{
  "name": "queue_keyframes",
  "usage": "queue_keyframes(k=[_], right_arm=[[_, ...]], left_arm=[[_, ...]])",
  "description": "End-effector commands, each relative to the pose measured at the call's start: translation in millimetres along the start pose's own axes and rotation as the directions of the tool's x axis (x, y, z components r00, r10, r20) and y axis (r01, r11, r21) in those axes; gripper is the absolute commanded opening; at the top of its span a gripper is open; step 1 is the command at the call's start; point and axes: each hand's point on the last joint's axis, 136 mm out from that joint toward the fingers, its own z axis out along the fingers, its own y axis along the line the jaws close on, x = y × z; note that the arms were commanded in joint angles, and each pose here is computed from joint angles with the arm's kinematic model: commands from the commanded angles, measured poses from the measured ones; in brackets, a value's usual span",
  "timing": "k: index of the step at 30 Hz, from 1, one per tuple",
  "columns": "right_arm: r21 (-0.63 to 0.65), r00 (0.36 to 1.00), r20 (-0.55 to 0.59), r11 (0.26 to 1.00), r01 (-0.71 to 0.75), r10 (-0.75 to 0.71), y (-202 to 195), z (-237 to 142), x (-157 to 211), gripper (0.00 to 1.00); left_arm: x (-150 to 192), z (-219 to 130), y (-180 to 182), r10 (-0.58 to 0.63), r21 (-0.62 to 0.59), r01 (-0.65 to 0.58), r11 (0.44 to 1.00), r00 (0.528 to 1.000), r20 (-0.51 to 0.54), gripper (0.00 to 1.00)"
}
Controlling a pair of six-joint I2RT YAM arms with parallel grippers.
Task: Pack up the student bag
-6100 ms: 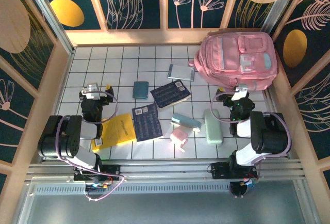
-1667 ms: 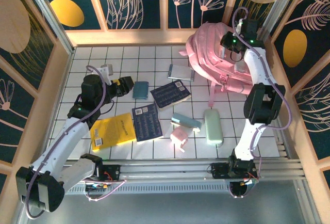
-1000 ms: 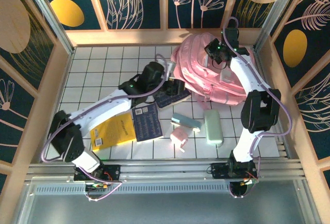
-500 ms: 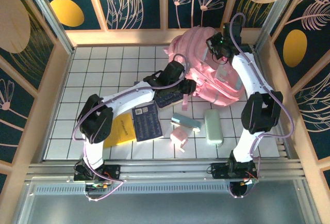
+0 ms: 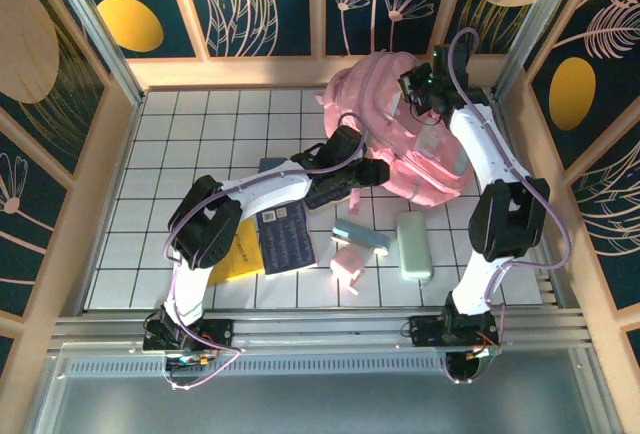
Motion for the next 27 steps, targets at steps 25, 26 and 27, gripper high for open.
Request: queue_keyframes(k=[25, 26, 27], right_arm=[[-0.240, 0.985, 0.103, 0.957, 0.161, -0.140, 75, -65, -10, 0.00], [-0.237, 0.982, 0.109, 0.956, 0.173, -0.151, 75, -65, -10, 0.00], [-0.235, 0.980, 0.113, 0.954, 0.185, -0.162, 75, -65, -10, 0.00]], left_arm=[[0, -29, 64, 0.023, -0.205, -0.012, 0.979, 0.999, 0.049, 0.19], [-1, -33, 67, 0.022, -0.204, -0.011, 0.979, 0.998, 0.055, 0.20], [-3, -37, 70, 0.023, -0.202, -0.011, 0.979, 0.998, 0.061, 0.19]])
